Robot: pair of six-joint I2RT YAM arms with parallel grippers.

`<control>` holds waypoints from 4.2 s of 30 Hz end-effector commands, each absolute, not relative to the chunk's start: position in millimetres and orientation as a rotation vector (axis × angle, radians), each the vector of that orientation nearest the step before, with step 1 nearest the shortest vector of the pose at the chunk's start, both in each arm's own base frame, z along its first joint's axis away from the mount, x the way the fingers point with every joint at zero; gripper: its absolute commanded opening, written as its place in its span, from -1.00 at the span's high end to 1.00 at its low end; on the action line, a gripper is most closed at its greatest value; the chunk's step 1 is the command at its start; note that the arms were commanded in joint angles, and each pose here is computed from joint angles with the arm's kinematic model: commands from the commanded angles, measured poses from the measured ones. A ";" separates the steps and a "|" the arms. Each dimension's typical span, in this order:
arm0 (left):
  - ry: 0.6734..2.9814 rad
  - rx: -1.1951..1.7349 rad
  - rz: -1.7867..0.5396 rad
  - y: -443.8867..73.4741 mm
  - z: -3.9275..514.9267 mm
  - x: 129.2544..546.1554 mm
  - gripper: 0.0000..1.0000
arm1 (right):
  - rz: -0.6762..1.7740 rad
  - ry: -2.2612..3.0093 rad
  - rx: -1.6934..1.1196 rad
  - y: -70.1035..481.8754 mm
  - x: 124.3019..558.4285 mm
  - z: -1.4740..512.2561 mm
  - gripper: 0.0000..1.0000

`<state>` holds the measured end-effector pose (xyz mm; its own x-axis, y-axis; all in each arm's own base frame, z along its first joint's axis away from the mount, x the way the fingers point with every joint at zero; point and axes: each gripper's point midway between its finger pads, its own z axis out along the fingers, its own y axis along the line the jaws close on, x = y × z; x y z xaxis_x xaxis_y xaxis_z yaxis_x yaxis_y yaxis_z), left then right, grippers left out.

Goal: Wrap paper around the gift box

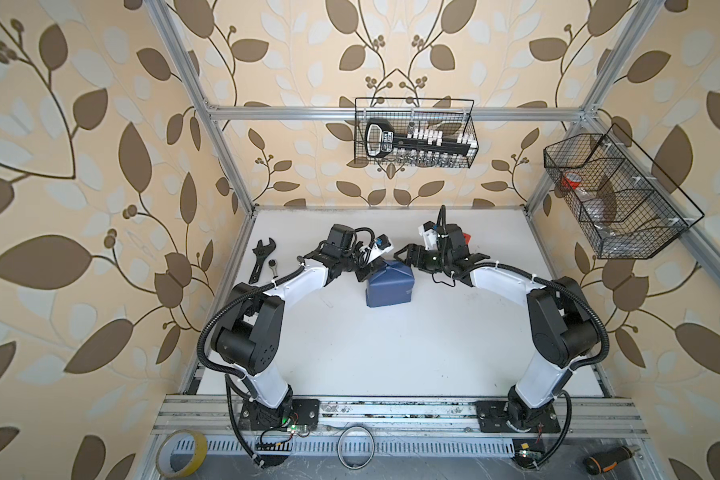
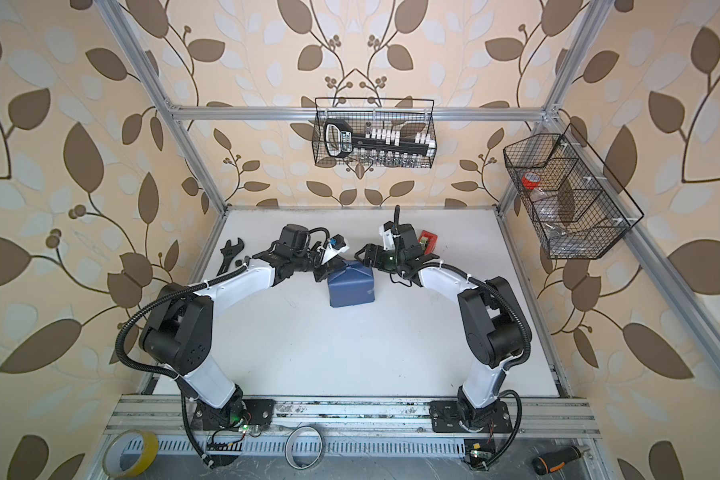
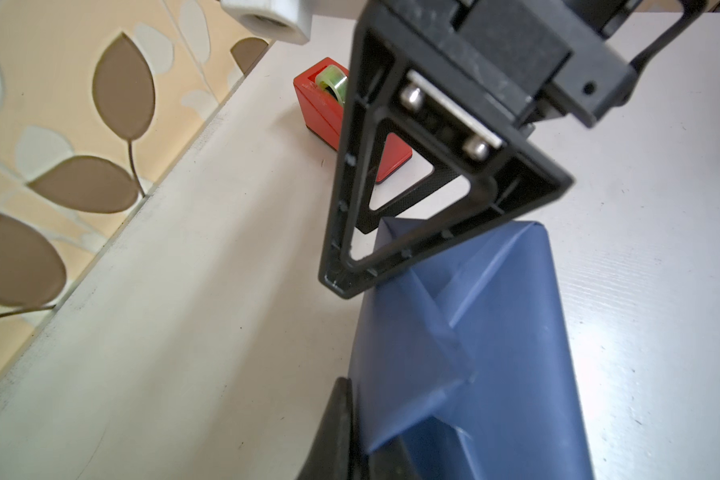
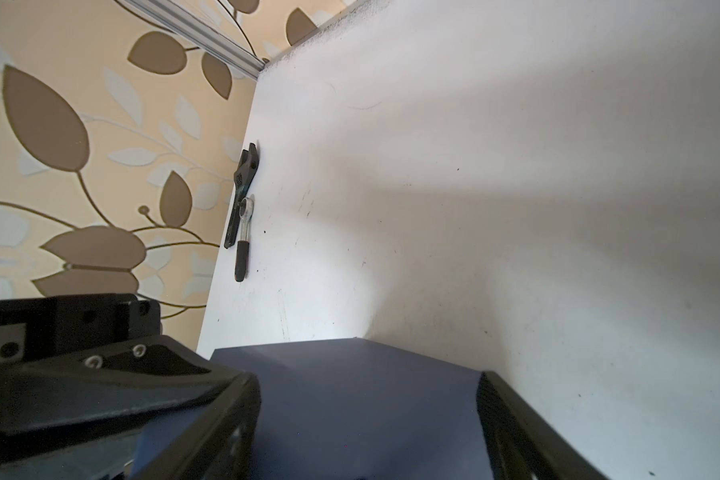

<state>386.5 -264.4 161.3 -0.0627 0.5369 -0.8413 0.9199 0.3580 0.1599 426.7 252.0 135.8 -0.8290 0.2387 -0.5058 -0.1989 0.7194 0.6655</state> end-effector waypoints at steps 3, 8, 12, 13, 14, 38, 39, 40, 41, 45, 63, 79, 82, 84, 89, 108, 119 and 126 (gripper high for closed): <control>1.663 1.332 -0.506 -266.6 174.5 378.9 0.57 | 1.007 2.349 0.074 251.0 420.8 129.6 -0.63; 1.656 1.343 -0.521 -267.2 177.3 375.0 0.37 | 0.999 2.359 0.065 248.9 415.6 122.6 -0.59; 1.643 1.353 -0.555 -269.4 182.3 369.0 0.20 | 0.999 2.367 0.063 247.7 411.5 116.2 -0.57; 1.636 1.358 -0.564 -270.0 183.9 367.2 0.15 | 0.995 2.373 0.062 246.9 410.0 112.7 -0.57; 1.631 1.362 -0.573 -270.3 185.1 364.7 0.11 | 0.993 2.374 0.061 246.7 409.4 111.6 -0.57; 2.219 0.088 -0.887 -209.2 190.3 412.1 -0.98 | 0.985 2.382 0.010 247.8 404.7 103.3 -0.53; 2.229 0.074 -0.901 -209.4 187.4 414.7 -0.98 | 0.985 2.381 0.007 248.5 404.4 103.1 -0.53; 2.239 0.056 -0.913 -209.3 185.2 417.4 -0.98 | 0.985 2.382 0.006 248.7 404.6 102.6 -0.53; 2.247 0.049 -0.923 -210.2 182.5 419.1 -0.98 | 0.984 2.384 0.006 248.5 404.1 101.6 -0.53; 2.298 0.048 -0.952 -216.7 165.6 424.4 -0.98 | 0.987 2.386 0.003 249.2 403.9 99.4 -0.53; 2.420 0.031 -0.993 -213.2 103.9 390.9 -0.97 | 1.024 2.317 0.010 249.6 415.7 134.3 -0.63; 2.409 0.061 -0.957 -210.1 103.7 390.8 -0.95 | 1.054 2.312 0.014 271.9 416.6 143.2 -0.84; 2.405 0.066 -0.952 -209.7 103.9 390.7 -0.95 | 1.049 2.317 0.009 272.0 417.3 143.0 -0.85; 2.402 0.067 -0.952 -209.8 104.6 391.1 -0.94 | 1.038 2.327 0.004 271.6 416.5 140.4 -0.85; 2.396 0.066 -0.959 -210.6 106.4 391.9 -0.94 | 1.017 2.367 -0.008 267.4 407.5 127.6 -0.84; 2.241 -0.199 -1.172 -212.9 154.2 388.7 -0.98 | 1.011 2.422 -0.001 255.8 369.8 87.3 -0.79; 2.285 -0.195 -1.326 -243.7 148.0 377.4 -0.98 | 1.030 2.420 -0.007 258.3 365.4 83.0 -0.78; 2.385 -0.198 -1.351 -250.5 111.3 360.7 -0.98 | 1.037 2.420 -0.007 260.0 365.5 81.5 -0.77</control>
<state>370.4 -244.1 114.8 -0.8959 -0.3380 -0.2884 0.0582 0.5541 -0.8304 385.2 262.8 111.6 -0.8247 0.2250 -0.5188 -0.2487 0.6797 0.6900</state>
